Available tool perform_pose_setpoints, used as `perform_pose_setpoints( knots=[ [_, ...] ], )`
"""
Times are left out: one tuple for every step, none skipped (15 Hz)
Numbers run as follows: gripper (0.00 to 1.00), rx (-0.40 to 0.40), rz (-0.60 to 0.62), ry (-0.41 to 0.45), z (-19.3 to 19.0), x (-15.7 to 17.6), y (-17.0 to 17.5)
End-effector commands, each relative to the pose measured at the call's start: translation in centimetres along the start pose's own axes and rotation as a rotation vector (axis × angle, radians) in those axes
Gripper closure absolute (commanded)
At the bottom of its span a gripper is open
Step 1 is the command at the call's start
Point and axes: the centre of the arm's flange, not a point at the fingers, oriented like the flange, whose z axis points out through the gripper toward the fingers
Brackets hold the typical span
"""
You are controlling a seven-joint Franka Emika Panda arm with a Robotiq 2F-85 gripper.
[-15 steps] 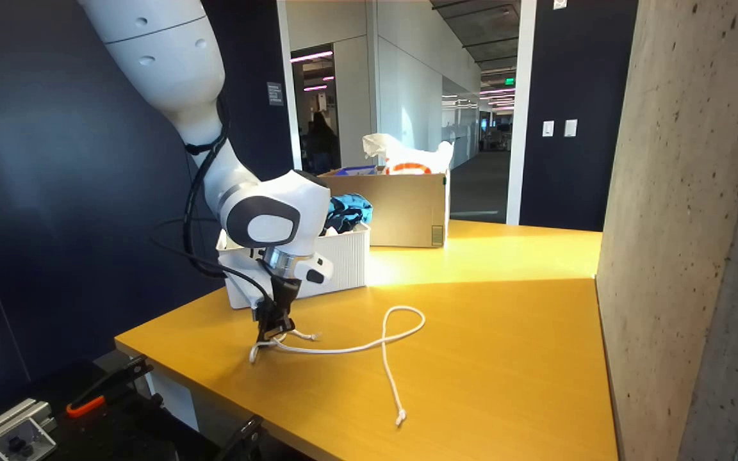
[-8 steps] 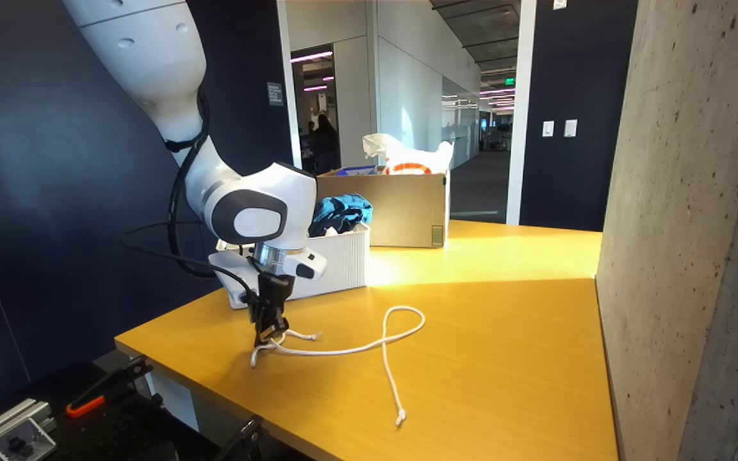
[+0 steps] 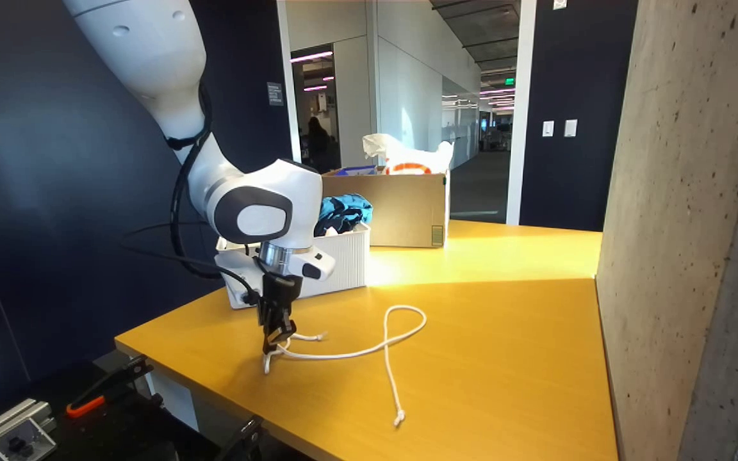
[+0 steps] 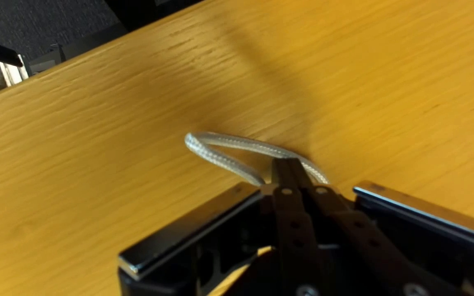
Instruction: Unfold the white string
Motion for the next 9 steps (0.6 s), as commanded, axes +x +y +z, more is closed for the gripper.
perform_pose_setpoints(
  knots=[
    [1.00, -0.027, 0.032, 0.021, -0.3, 0.4, -0.1],
    [1.00, -0.033, 0.042, 0.024, -0.2, 0.4, -0.2],
    [1.00, -0.038, 0.054, 0.028, 0.0, 0.5, -0.3],
    [1.00, -0.041, 0.063, 0.027, 0.1, 0.5, -0.4],
    [1.00, -0.044, 0.071, 0.026, 0.3, 0.7, -0.6],
    [1.00, -0.048, 0.078, 0.029, 0.5, 0.8, -0.7],
    [1.00, -0.053, 0.088, 0.034, 0.7, 0.9, -0.8],
    [1.00, -0.062, 0.103, 0.044, 0.8, 0.9, -1.0],
    [1.00, -0.070, 0.112, 0.056, 0.9, 1.0, -1.1]
  ],
)
